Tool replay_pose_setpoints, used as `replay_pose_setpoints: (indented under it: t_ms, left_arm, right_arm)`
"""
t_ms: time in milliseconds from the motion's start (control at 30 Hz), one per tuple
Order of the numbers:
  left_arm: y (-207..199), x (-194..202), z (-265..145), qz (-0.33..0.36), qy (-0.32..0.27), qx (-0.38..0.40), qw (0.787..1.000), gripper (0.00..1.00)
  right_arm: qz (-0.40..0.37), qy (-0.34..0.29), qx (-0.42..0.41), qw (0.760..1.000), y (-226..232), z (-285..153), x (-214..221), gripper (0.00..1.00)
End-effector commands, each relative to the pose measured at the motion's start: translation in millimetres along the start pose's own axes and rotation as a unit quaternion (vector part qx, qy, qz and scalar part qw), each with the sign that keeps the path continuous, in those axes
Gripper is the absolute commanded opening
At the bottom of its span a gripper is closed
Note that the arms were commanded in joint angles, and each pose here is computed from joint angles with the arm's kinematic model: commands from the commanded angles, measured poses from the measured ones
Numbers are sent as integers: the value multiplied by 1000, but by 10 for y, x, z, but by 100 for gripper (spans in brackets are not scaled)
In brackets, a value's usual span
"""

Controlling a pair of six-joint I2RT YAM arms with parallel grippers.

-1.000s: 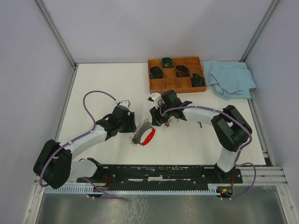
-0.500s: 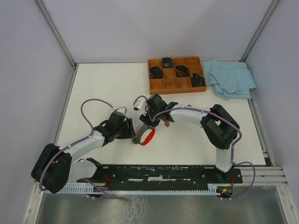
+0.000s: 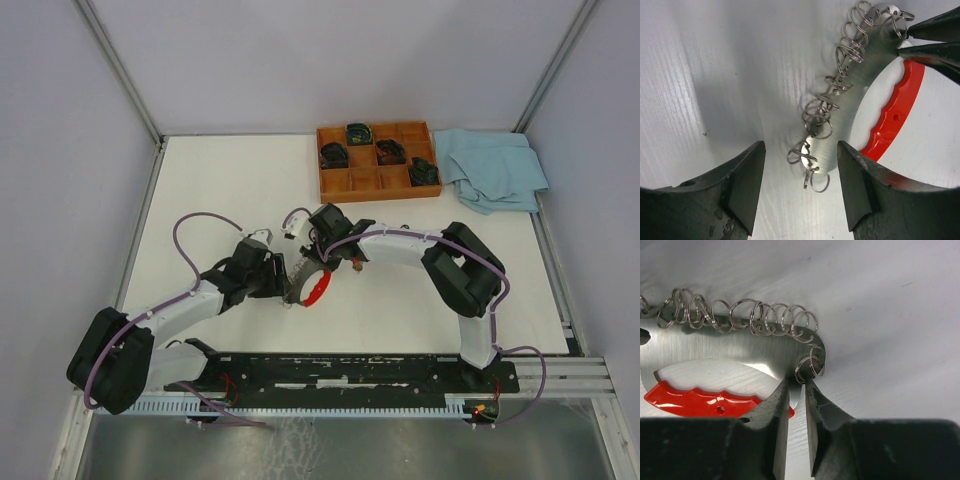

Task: Put the keys on the keyring

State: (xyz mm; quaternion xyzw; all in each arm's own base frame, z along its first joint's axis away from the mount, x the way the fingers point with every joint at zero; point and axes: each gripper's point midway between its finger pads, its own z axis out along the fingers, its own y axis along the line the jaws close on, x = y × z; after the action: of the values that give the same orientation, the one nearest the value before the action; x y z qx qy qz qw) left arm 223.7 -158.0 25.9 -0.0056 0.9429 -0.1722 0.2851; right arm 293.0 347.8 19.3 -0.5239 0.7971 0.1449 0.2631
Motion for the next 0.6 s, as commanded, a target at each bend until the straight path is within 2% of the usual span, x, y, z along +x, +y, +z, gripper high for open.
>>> replay_pose_setpoints:
  t_ms: [0,133,200,567]
  left_arm:
    - [-73,-99,-11,-15,-19,15,1000,67]
    - [-84,-124,-44,-13,-20,14,1000,67]
    - [-82,-144,-72,-11,-21,11,1000,67]
    - [-216,-259,-266,-18,-19,26,999,71]
  right_arm:
    - [-10,-19,18,1000,-82,-20,-174,20]
    - [0,-21,9,1000,-39,-95,-200,5]
    - [18,-14,7,1000,-9,-125,-161,1]
    - [157,28,-13,987,335,-339,263,1]
